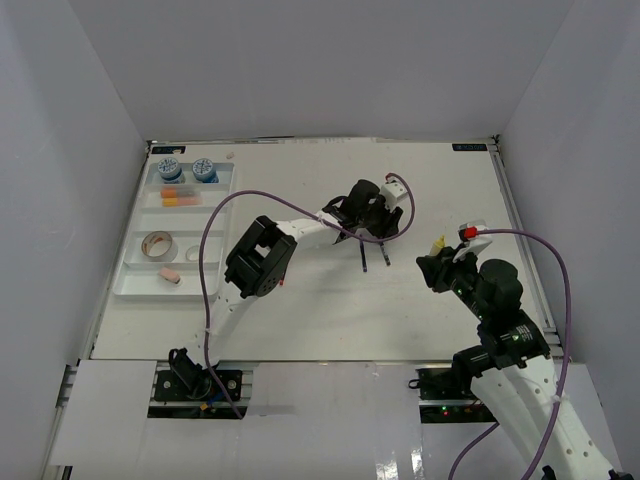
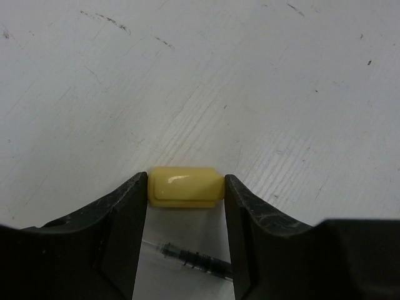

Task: Sort the stationery into containers
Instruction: Pick up the pen cap from the center of the board, then place the pen cap at the center of the board.

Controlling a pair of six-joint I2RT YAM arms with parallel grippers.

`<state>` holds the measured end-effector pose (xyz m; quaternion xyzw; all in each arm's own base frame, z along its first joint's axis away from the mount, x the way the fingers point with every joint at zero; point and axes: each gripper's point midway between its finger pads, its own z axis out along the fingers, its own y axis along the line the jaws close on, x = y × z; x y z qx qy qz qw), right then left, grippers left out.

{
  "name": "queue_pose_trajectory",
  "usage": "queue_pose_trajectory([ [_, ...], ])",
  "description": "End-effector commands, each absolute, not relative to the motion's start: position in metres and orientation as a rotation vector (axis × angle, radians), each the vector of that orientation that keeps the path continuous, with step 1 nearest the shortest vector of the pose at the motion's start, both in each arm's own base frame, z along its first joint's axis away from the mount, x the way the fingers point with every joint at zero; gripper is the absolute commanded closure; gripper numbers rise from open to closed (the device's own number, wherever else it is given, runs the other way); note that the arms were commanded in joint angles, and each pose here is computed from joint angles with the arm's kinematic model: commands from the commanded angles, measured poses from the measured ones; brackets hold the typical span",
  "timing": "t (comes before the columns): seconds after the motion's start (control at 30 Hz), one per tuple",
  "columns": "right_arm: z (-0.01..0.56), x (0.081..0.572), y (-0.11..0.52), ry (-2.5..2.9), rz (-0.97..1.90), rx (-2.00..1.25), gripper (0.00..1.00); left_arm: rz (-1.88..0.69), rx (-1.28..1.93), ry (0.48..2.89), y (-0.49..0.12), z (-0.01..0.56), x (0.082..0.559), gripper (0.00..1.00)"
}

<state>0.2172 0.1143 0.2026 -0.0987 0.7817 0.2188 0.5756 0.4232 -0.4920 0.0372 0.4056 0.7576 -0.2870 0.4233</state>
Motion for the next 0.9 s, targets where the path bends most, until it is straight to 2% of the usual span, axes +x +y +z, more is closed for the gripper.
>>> queue_pose_trajectory([
  [0.0, 0.216, 0.219, 0.114, 1.775, 0.511, -0.228, 0.92, -0.73, 0.999, 1.824, -0.495, 0.067, 0.427, 0.57],
  [0.17, 0.223, 0.218, 0.112, 1.752, 0.503, -0.227, 0.92, -0.73, 0.955, 1.721, -0.492, 0.125, 0.429, 0.65],
  [0.37, 0.225, 0.219, 0.114, 1.741, 0.515, -0.238, 0.92, -0.711, 0.887, 1.677, -0.461, 0.19, 0.422, 0.69],
  [0.4, 0.225, 0.219, 0.115, 1.74, 0.517, -0.242, 0.92, -0.683, 0.886, 1.72, -0.449, 0.176, 0.416, 0.69],
  [0.47, 0.225, 0.219, 0.119, 1.732, 0.533, -0.266, 0.92, -0.652, 0.868, 1.723, -0.431, 0.193, 0.405, 0.69],
  [0.53, 0.222, 0.221, 0.122, 1.741, 0.538, -0.286, 0.92, -0.599, 0.844, 1.807, -0.407, 0.171, 0.393, 0.69],
  [0.6, 0.222, 0.221, 0.128, 1.743, 0.561, -0.321, 0.92, -0.588, 0.814, 1.822, -0.388, 0.182, 0.377, 0.68],
  [0.63, 0.22, 0.221, 0.131, 1.749, 0.57, -0.334, 0.92, -0.553, 0.81, 1.89, -0.37, 0.156, 0.366, 0.68],
  [0.7, 0.215, 0.223, 0.137, 1.768, 0.593, -0.369, 0.92, -0.563, 0.752, 1.938, -0.353, 0.157, 0.35, 0.67],
  [0.73, 0.211, 0.225, 0.14, 1.784, 0.599, -0.375, 0.92, -0.529, 0.737, 1.996, -0.338, 0.136, 0.34, 0.67],
  [0.87, 0.201, 0.228, 0.148, 1.81, 0.63, -0.415, 0.92, -0.5, 0.676, 2.062, -0.309, 0.113, 0.317, 0.63],
])
